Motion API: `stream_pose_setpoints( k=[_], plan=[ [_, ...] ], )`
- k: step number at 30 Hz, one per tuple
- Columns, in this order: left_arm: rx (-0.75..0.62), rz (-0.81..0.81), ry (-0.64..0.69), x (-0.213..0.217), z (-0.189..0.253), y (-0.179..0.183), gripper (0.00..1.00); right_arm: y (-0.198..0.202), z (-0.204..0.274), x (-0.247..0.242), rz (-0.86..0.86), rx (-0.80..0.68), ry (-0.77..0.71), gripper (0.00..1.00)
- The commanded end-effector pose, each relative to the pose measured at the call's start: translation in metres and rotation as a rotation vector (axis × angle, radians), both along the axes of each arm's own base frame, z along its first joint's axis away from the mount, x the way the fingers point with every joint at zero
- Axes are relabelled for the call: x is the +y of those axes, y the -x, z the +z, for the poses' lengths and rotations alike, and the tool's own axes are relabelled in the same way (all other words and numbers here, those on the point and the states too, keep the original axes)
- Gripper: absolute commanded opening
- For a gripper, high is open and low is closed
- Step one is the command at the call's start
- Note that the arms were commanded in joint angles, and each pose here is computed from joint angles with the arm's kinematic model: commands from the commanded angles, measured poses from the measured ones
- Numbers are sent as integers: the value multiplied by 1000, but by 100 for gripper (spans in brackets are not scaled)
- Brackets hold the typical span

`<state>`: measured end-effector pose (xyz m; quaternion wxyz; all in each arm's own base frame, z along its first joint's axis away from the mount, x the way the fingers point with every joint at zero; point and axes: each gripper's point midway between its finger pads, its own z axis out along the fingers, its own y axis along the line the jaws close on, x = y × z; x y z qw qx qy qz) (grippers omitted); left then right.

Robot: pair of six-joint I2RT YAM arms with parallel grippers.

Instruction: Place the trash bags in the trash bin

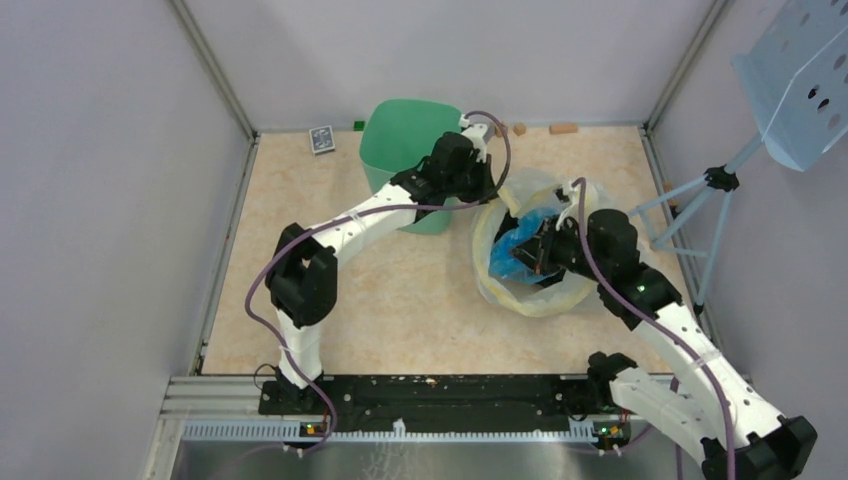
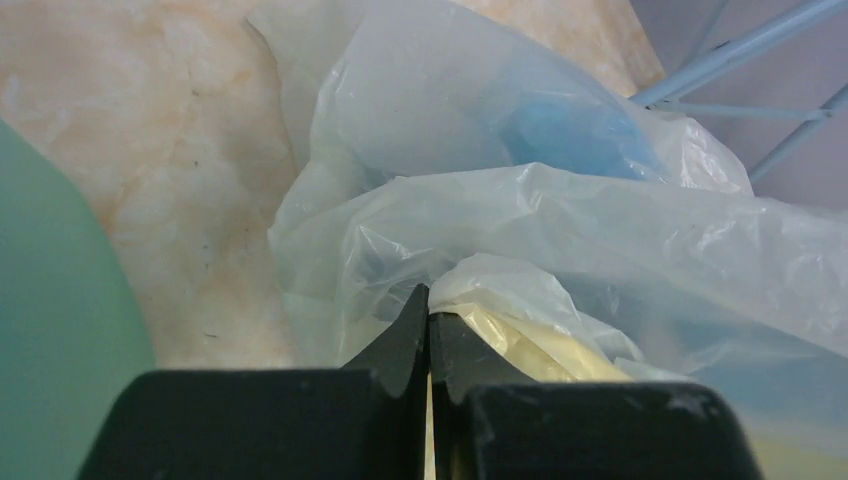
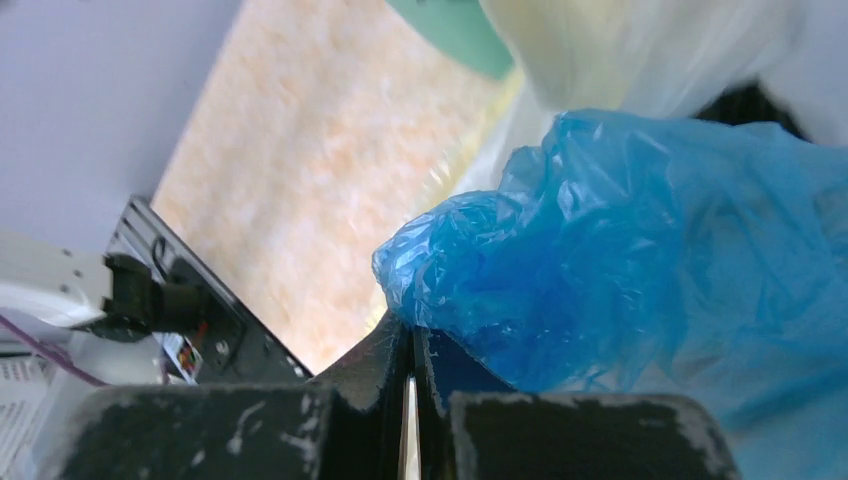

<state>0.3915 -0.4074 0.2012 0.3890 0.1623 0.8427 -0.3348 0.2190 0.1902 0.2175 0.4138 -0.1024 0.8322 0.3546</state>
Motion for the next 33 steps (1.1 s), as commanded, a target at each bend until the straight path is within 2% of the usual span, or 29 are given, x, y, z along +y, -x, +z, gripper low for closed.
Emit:
stream_pose_setpoints(
  k=[1,4,7,12,15,18,20,21,22,24,29,33],
  plan=[
    [42,-25,54,-6,-4,9,0,-16,61,-1,-82,-165,-113,0],
    [59,-38,73,-9,-13,16,0,-21,66,-6,-137,-164,-167,0],
    [52,-52,85,-12,-15,15,0,-2,79,22,56,-123,-312,0],
    [15,-80,110,-22,-1,9,0,52,83,55,438,1,-479,0],
    [-17,-95,129,-29,13,6,0,77,65,59,558,109,-478,0],
    [-41,-109,142,-34,24,4,0,88,29,65,593,228,-397,0],
    [-52,-105,141,-33,30,1,0,82,5,62,524,274,-315,27],
    [-61,-101,141,-32,34,0,0,79,-2,59,495,267,-280,47],
    [-71,-94,141,-30,38,-1,0,77,-4,56,471,254,-252,62],
    [-99,-67,134,-26,45,-4,1,73,4,51,434,201,-224,78],
    [-132,-25,127,-15,56,-12,1,73,52,46,438,59,-219,80],
    [-139,-22,138,-13,63,-14,2,95,106,52,564,2,-334,77]
  ],
)
